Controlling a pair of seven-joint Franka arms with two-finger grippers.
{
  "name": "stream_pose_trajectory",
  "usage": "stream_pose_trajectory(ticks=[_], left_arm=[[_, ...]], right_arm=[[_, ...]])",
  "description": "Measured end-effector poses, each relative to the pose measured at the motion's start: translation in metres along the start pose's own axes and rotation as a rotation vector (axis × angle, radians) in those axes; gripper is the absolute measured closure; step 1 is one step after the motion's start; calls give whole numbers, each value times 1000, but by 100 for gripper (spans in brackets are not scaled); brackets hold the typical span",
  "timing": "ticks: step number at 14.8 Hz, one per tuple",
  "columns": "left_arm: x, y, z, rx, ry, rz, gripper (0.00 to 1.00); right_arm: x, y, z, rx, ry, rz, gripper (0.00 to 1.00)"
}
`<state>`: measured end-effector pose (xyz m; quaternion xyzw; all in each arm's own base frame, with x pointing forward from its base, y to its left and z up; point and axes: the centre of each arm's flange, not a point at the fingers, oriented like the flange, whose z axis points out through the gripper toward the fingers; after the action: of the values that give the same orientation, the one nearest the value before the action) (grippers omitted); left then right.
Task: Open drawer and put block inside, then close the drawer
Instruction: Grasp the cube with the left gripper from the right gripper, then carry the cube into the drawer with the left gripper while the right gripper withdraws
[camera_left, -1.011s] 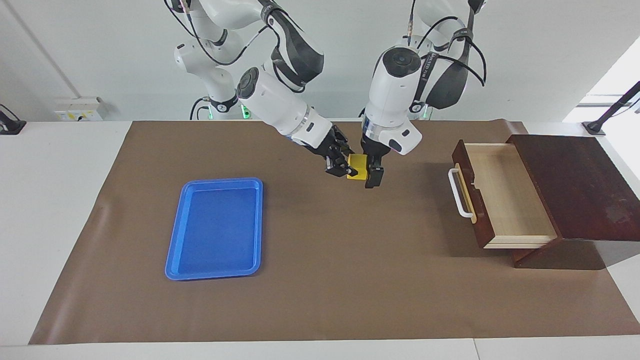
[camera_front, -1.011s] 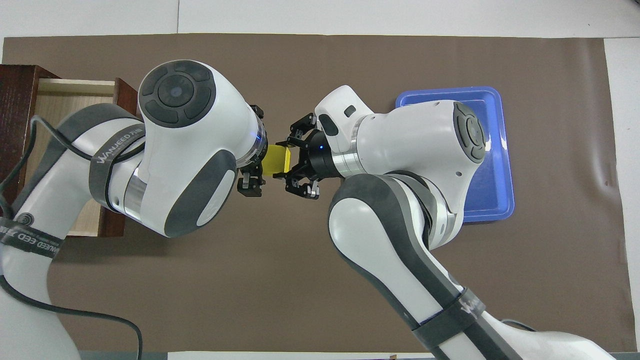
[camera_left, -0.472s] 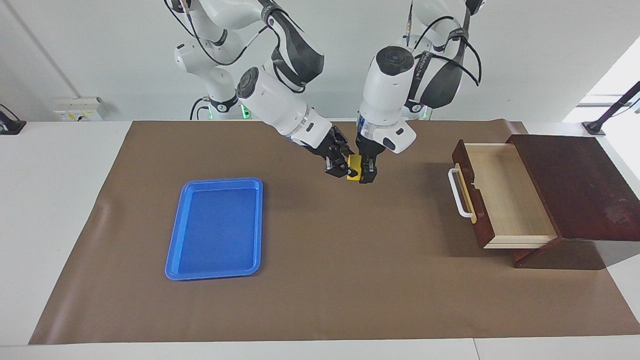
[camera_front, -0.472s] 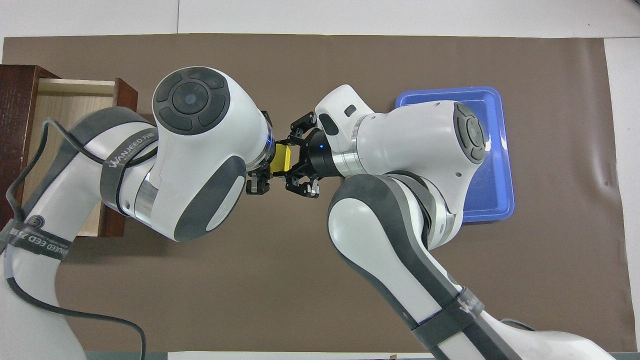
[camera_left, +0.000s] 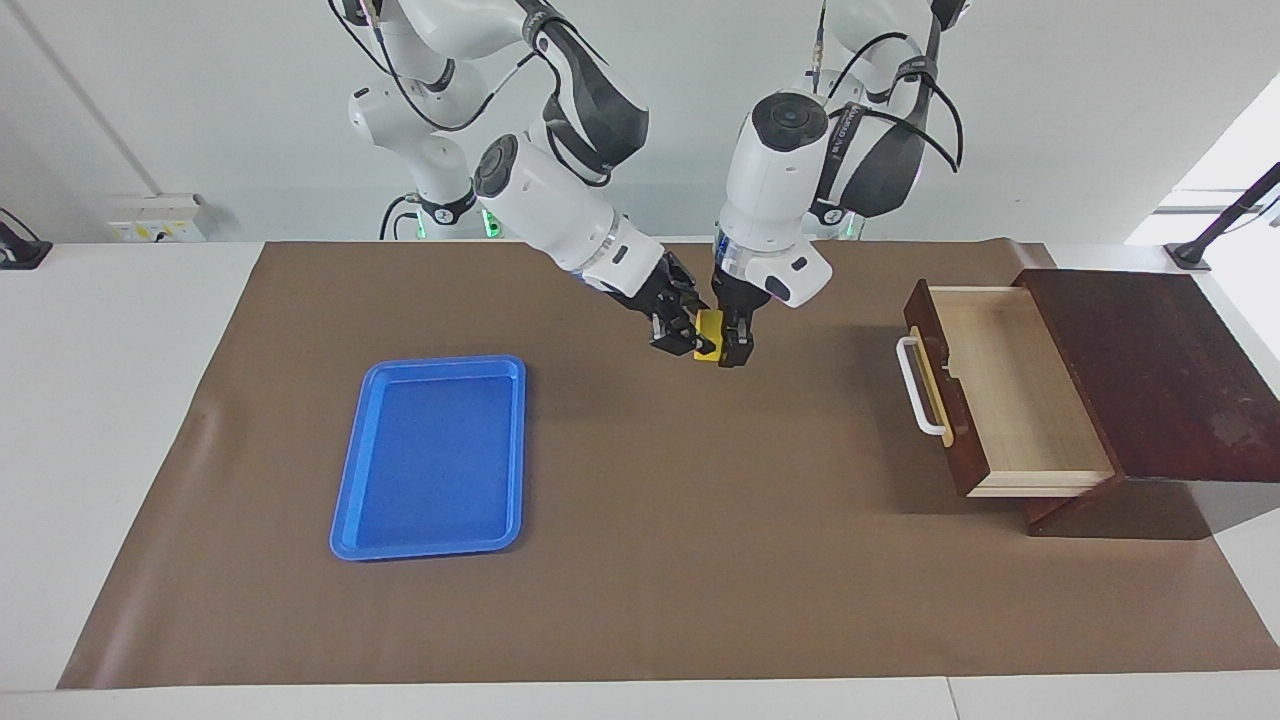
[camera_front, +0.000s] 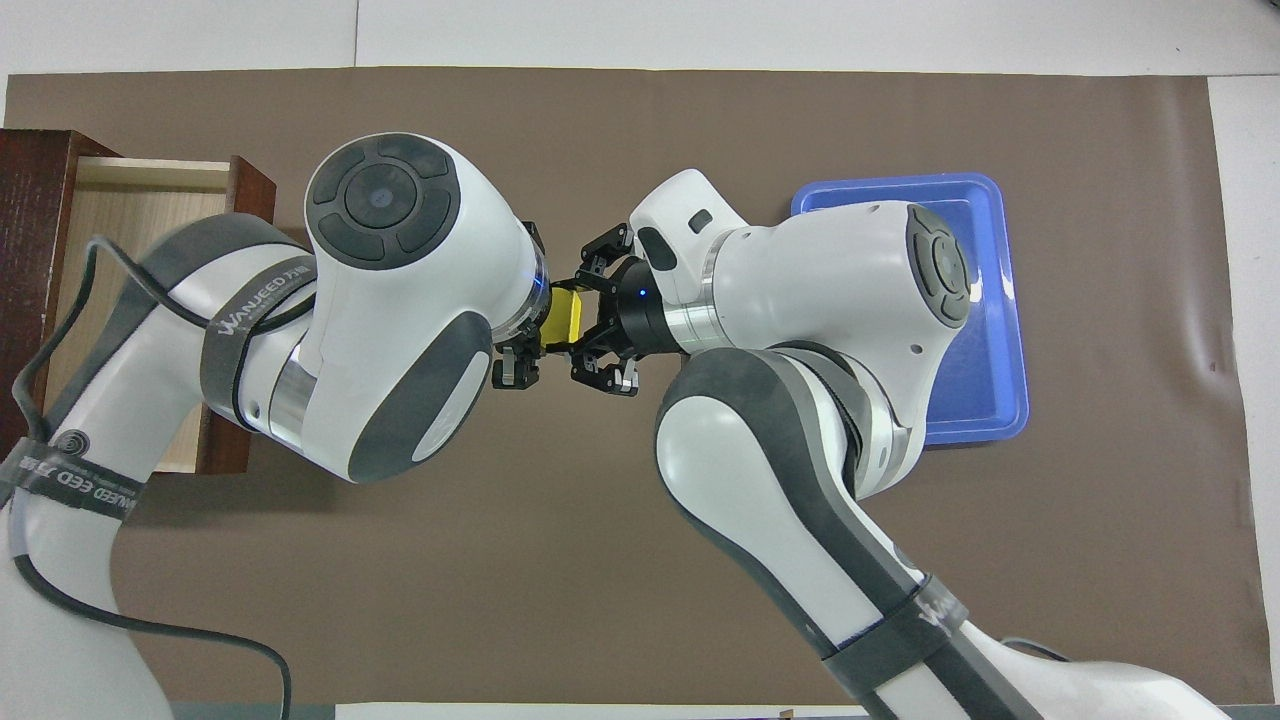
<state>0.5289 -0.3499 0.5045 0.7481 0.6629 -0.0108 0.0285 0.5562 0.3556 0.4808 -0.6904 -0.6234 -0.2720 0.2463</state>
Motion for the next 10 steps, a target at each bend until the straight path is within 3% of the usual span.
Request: stream_pose_trajectory(ticks=[4, 7, 10], left_arm=[[8, 3, 1, 3, 5, 3, 44], [27, 10, -1, 18, 18, 22, 44], [88, 27, -21, 20, 27, 49, 44]], right_arm=[[0, 0, 0, 1, 0, 9, 0], [-3, 2, -2, 8, -3, 16, 0], [-25, 17, -18, 24, -13, 56, 0]])
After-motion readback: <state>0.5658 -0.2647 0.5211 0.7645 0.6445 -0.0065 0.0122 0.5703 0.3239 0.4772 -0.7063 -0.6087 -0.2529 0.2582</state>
